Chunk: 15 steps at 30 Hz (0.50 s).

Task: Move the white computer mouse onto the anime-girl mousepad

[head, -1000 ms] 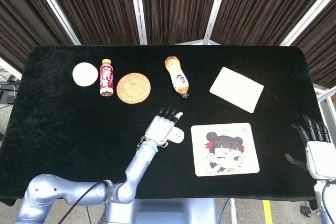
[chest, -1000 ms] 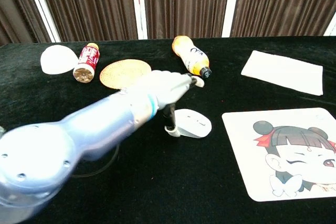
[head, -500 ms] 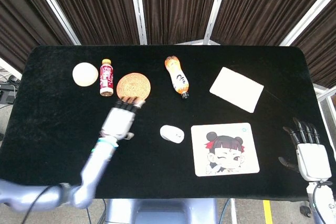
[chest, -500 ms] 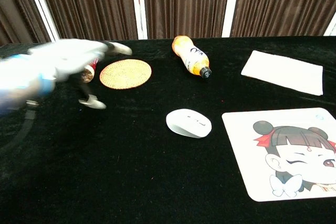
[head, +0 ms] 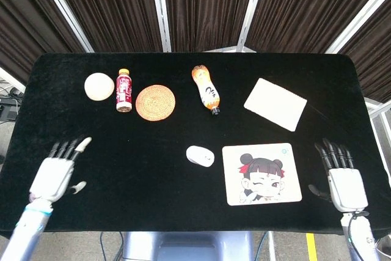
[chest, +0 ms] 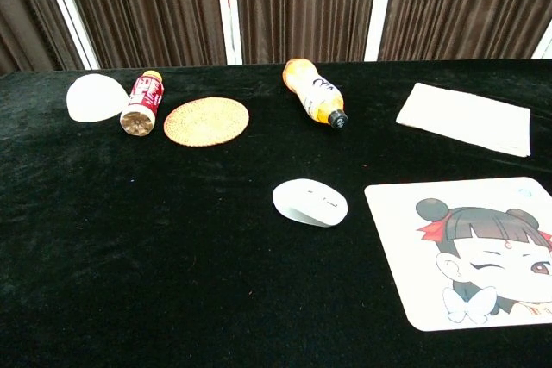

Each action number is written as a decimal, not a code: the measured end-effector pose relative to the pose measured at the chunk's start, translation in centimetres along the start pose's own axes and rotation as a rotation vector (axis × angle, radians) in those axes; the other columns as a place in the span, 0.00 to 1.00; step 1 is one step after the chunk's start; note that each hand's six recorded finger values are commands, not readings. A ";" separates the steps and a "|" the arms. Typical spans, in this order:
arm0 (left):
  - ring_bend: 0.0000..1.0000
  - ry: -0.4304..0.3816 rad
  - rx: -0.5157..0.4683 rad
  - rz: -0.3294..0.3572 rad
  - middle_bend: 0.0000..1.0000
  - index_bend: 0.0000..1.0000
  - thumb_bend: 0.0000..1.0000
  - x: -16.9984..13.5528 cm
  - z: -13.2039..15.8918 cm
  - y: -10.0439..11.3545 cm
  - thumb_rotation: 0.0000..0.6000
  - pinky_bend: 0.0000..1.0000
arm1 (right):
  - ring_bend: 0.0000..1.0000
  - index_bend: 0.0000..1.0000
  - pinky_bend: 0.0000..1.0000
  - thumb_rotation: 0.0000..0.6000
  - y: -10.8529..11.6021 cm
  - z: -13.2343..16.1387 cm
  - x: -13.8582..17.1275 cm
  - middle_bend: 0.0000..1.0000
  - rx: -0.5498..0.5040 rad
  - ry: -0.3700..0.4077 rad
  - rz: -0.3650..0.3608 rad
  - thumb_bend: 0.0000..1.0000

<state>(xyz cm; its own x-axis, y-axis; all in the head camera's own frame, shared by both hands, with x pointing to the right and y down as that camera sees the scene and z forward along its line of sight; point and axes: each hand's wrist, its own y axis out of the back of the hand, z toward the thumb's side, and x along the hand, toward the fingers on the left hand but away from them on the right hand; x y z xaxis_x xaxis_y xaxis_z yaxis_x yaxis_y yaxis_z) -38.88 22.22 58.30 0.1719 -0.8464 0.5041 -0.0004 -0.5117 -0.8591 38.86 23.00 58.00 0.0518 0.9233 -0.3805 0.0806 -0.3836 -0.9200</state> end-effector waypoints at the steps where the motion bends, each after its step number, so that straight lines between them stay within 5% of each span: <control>1: 0.00 0.004 0.003 0.013 0.00 0.00 0.12 -0.6 -0.6 0.1 1.00 0.00 | 0.00 0.03 0.00 1.00 -0.1 0.5 -0.1 0.00 -0.004 0.005 0.003 0.03; 7: 0.00 0.022 0.013 0.085 0.00 0.00 0.12 -3.9 -3.6 0.1 1.00 0.00 | 0.00 0.03 0.00 1.00 -1.6 4.5 -0.9 0.00 -0.035 0.054 0.036 0.03; 15: 0.00 0.009 -0.036 0.104 0.00 0.00 0.12 -4.6 -4.5 -0.2 1.00 0.00 | 0.00 0.04 0.00 1.00 -3.8 11.8 -3.1 0.00 -0.079 0.116 0.067 0.05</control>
<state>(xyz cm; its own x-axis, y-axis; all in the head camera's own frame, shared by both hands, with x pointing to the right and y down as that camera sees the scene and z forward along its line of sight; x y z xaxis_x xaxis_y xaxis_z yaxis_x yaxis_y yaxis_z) -44.11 25.58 56.59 0.1606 -0.8964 0.4131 -0.0535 -0.4259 -0.9032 26.61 21.81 61.56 0.1743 0.8891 -0.4232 0.1511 -0.4488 -0.8807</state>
